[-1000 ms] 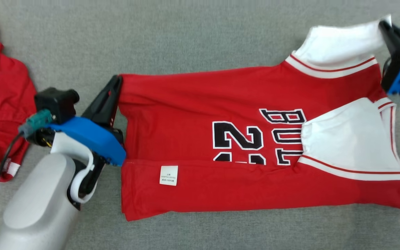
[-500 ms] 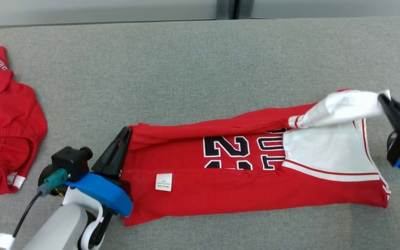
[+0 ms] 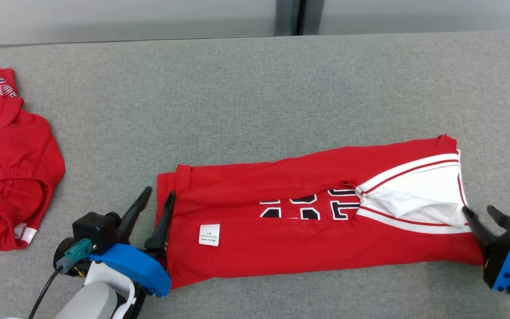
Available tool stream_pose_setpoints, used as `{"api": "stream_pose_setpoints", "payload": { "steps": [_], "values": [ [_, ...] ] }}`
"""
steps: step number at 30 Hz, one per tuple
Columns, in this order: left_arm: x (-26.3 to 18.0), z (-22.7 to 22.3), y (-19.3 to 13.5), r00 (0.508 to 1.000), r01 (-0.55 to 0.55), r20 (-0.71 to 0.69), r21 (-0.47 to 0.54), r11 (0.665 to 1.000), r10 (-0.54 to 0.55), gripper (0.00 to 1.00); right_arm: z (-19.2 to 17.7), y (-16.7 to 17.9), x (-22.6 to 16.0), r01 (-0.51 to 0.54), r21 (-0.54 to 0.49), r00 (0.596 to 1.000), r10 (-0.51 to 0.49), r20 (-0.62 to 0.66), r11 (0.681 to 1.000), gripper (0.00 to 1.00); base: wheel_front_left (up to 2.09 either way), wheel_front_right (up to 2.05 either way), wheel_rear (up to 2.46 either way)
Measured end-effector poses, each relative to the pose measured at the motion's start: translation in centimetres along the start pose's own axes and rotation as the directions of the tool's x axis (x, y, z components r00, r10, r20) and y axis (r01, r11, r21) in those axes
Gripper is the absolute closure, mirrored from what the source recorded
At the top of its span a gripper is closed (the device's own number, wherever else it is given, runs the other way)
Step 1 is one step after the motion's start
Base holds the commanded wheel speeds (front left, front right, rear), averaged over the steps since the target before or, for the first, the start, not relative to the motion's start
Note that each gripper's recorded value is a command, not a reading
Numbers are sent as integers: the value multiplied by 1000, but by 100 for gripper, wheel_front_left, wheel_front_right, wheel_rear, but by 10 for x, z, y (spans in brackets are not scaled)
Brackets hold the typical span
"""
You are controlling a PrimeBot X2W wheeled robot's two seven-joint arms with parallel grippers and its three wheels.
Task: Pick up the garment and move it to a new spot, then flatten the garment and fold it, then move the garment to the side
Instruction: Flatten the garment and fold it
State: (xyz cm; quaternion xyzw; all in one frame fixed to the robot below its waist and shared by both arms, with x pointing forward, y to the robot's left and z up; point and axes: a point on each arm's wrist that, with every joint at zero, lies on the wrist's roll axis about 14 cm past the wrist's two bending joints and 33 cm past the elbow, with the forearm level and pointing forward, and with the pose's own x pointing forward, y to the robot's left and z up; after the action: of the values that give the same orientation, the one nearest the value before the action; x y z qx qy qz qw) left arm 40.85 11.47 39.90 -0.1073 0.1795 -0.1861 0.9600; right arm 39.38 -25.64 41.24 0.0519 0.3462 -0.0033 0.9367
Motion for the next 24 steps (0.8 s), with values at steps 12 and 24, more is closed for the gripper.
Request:
{"api": "stream_pose_setpoints", "payload": {
  "steps": [12,24],
  "values": [
    [-10,56,18,965,-121,225,-64,991,133,0,24,-3,-18,41,38,995,-44,86,998,0,0,0,0],
    [-17,72,49,936,-221,274,-34,975,222,0,10,-3,31,85,32,992,-82,-98,996,0,0,0,0]
  ]
}}
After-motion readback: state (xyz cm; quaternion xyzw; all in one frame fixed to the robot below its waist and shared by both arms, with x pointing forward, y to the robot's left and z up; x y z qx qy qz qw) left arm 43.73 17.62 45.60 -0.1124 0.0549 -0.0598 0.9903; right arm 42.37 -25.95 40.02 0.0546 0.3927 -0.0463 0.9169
